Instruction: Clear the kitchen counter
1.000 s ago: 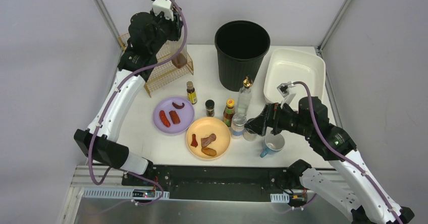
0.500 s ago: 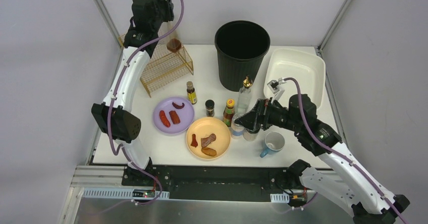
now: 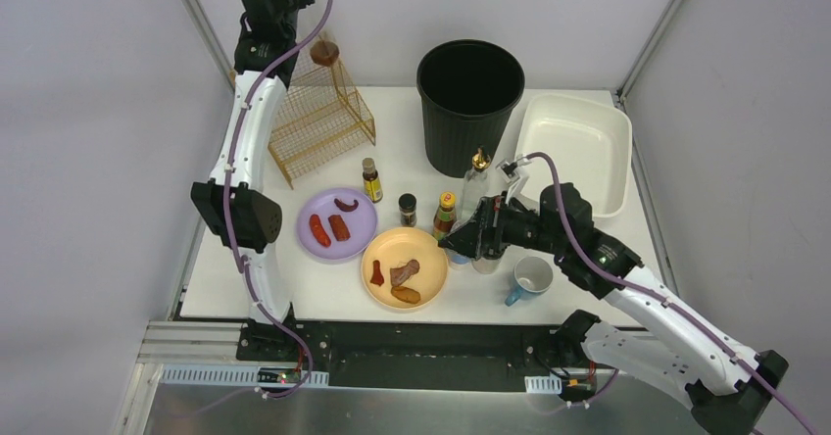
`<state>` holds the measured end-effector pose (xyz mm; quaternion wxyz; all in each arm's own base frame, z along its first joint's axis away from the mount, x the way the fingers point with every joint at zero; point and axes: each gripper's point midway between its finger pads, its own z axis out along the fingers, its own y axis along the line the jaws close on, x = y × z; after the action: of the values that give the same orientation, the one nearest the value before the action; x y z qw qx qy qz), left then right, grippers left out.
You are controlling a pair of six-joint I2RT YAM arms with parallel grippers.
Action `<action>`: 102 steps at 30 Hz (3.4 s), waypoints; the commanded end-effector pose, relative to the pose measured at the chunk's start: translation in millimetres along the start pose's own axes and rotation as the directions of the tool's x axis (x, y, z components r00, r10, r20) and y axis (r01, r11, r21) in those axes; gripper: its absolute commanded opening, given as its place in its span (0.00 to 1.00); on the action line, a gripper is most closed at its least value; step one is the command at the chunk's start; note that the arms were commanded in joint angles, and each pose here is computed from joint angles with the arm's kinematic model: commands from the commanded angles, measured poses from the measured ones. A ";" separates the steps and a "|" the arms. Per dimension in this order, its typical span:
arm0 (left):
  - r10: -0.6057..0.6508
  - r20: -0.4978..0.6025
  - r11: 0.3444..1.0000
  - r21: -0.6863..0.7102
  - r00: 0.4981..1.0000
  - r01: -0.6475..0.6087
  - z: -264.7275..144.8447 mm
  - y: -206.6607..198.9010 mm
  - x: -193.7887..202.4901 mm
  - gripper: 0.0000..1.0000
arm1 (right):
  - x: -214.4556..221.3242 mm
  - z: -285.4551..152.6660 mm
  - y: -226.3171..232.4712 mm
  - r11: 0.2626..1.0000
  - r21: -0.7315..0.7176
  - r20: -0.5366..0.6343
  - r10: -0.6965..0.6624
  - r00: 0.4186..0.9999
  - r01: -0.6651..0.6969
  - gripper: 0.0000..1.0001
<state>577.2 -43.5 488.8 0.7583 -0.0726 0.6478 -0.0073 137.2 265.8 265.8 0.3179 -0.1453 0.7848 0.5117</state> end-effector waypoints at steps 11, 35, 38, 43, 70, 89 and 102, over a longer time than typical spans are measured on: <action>-0.052 0.311 0.992 -0.093 0.949 0.085 22.1 33.8 -84.5 0.00 | -8.5 12.1 18.0 0.997 -0.057 0.017 -0.044 0.999 0.045 0.99; 0.158 0.337 0.971 -0.225 0.928 -0.083 20.6 2.5 -72.0 0.00 | 2.9 21.2 20.4 0.996 -0.071 -0.034 -0.056 0.998 0.054 0.99; 0.206 0.334 0.963 -0.236 0.920 -0.130 17.4 -9.1 -67.7 0.00 | 6.0 20.4 20.1 0.996 -0.076 -0.041 -0.057 0.998 0.054 0.99; 0.223 0.332 0.957 -0.255 0.917 -0.140 15.9 -15.4 -57.0 0.00 | 10.2 19.1 18.2 0.995 -0.079 -0.047 -0.059 0.997 0.055 0.99; 0.326 0.344 0.923 -0.316 0.880 -0.219 32.6 -16.8 -2.4 0.00 | 25.3 23.5 11.9 0.996 -0.079 -0.102 -0.049 0.994 0.041 0.99; 0.310 0.209 0.921 -0.308 0.927 -0.239 57.1 -5.6 66.2 0.00 | 34.0 31.4 4.9 0.997 -0.067 -0.131 -0.038 0.991 0.029 0.99; 0.235 0.049 0.933 -0.292 0.971 -0.211 64.6 1.2 108.3 0.00 | 36.2 32.6 4.0 0.998 -0.065 -0.138 -0.034 0.990 0.025 0.99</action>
<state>646.3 -55.0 429.0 0.7952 -0.0767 0.5692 0.1943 119.6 294.6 228.6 0.2549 -0.1895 0.8023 0.5054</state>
